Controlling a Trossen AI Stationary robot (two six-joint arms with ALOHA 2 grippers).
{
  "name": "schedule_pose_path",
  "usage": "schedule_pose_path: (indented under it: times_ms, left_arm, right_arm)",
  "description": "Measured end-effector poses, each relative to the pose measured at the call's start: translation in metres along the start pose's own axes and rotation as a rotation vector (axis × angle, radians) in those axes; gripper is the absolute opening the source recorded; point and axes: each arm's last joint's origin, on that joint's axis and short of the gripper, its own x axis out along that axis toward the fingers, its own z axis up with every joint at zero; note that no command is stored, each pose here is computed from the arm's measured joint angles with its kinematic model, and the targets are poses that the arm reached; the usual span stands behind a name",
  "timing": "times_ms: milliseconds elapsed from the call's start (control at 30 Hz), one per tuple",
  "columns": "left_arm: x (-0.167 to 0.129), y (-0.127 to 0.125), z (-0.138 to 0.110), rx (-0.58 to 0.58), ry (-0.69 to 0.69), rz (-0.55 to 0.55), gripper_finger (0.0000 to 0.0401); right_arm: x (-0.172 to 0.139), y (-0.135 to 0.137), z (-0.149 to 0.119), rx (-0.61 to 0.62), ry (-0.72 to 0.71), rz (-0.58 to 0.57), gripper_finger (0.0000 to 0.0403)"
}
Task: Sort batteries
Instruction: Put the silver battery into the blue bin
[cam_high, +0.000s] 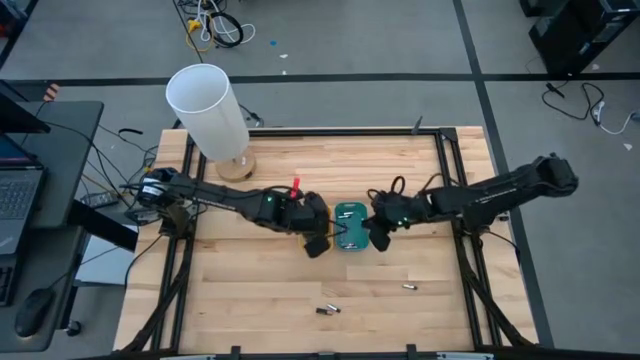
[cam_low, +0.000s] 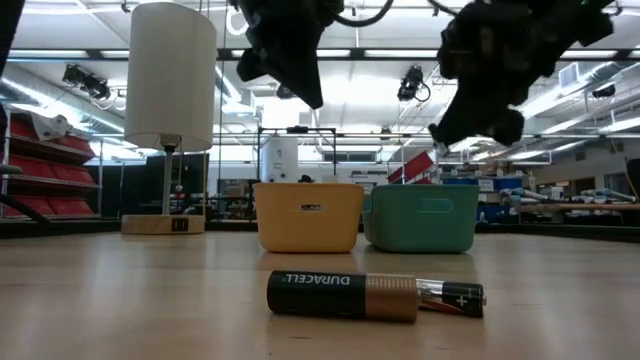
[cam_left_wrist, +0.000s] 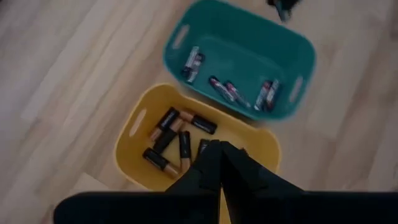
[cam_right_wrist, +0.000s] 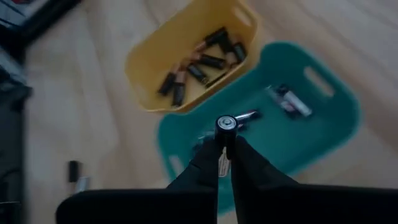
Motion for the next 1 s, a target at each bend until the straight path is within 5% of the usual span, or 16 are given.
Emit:
schedule_pose_path:
  times_ms: [233,533,900,1000]
  left_arm:
    - [0.006,0.013,0.010,-0.131,0.006,-0.019,0.0017]
    - [0.007,0.015,0.011,-0.091,0.048,-0.087,0.0017]
    - [0.007,0.024,0.000,0.089,0.178,-0.035,0.0017]
    - [0.008,0.027,0.000,0.112,0.208,-0.064,0.0017]
  right_arm:
    - [0.016,-0.017,0.005,-0.131,0.080,-0.009,0.0086]
    - [0.007,-0.024,0.011,-0.319,0.077,-0.009,0.0190]
    - [-0.021,-0.022,-0.006,-0.417,0.219,0.042,0.0192]
    - [-0.027,-0.023,-0.024,-0.331,0.385,0.009,0.0192]
